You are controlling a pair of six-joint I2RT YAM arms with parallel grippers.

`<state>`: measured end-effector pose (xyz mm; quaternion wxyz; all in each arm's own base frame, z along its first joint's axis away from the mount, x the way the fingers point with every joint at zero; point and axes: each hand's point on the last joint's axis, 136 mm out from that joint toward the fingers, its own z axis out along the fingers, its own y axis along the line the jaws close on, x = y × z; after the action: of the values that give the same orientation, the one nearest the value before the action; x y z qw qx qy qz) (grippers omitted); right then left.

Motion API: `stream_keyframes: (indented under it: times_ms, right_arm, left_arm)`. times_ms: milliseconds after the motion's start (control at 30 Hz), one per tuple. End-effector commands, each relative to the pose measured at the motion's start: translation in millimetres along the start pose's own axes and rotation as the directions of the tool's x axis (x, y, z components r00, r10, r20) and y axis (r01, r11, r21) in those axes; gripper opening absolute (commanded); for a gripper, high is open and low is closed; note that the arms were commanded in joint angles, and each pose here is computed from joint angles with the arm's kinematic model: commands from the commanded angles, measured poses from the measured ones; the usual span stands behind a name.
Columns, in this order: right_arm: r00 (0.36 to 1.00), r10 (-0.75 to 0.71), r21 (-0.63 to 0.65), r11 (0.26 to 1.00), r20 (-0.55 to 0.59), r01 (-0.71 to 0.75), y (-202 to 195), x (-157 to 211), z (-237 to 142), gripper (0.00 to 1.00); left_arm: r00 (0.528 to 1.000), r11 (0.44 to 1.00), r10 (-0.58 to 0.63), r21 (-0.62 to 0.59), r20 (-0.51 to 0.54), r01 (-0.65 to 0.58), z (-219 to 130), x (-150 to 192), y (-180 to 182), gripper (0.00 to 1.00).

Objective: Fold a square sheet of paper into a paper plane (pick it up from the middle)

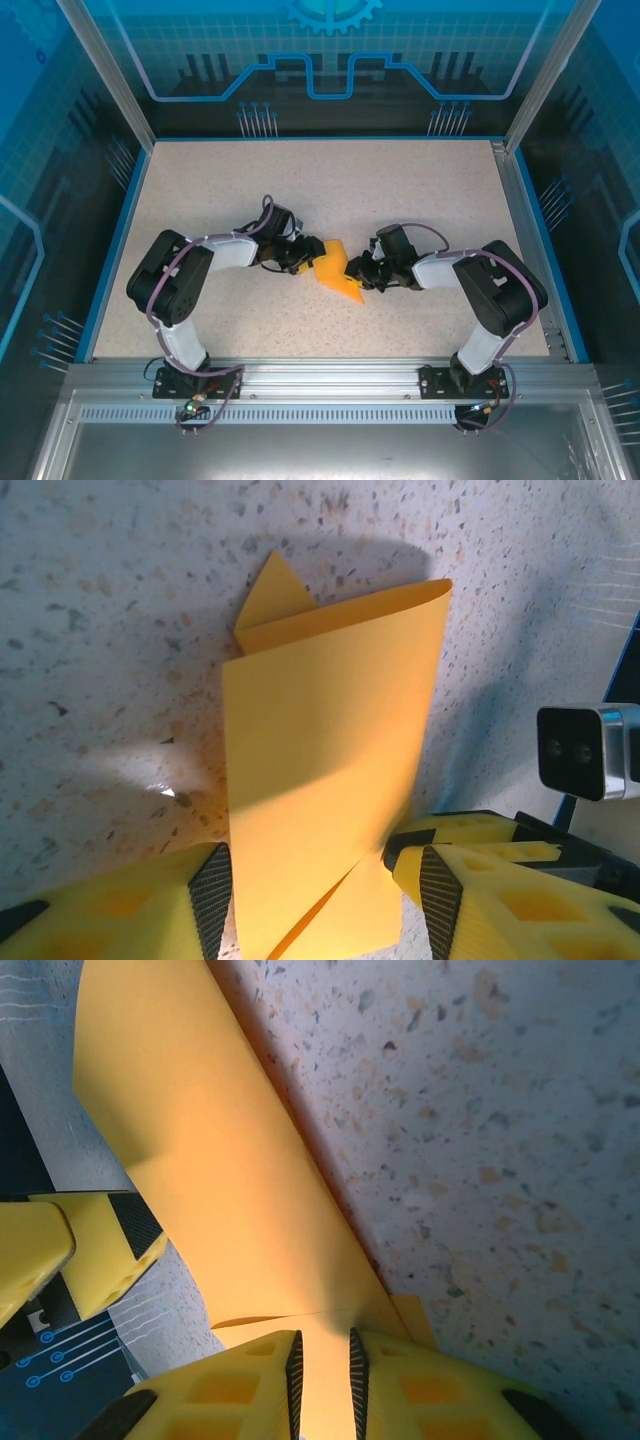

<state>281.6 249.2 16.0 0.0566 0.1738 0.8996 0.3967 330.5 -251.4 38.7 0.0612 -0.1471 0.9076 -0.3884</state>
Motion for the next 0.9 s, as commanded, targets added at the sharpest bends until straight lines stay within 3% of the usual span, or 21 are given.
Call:
stream_keyframes:
  times_ms: [0, 267, 467, 800, 867]
  right_arm:
    - [0.997, 0.073, 0.138, 0.988, -0.026, -0.069, -42.1, 9.7, 11.2, 0.23]
    - [0.997, 0.066, 0.13, 0.99, -0.033, -0.061, -42.9, 10.7, 12.4, 0.23]
    - [0.999, 0.036, 0.092, 0.995, -0.039, -0.032, -33.2, 6.2, 12.1, 0.25]
    - [0.999, -0.014, 0.041, 0.999, -0.037, 0.016, -16.4, -2.5, 6.5, 0.26]
    - [0.999, -0.03, 0.035, 0.999, -0.038, 0.031, -13.8, -3.1, 5.2, 0.27]
  left_arm:
    - [1.0, 1.0, -0.025, -0.004, -0.017, 0.025, 3.0, 0.0, -3.9, 0.56]
    - [0.999, 0.998, -0.025, 0.063, -0.029, 0.027, 7.2, -3.4, -18.0, 0.52]
    - [1.0, 0.999, 0.0, 0.038, -0.029, 0.002, 4.2, -4.7, -19.5, 0.43]
    - [0.998, 0.998, -0.014, 0.061, -0.054, 0.017, 8.5, -1.6, -20.2, 0.41]
    - [0.998, 0.998, -0.011, 0.062, -0.056, 0.015, 10.1, -2.0, -19.7, 0.35]
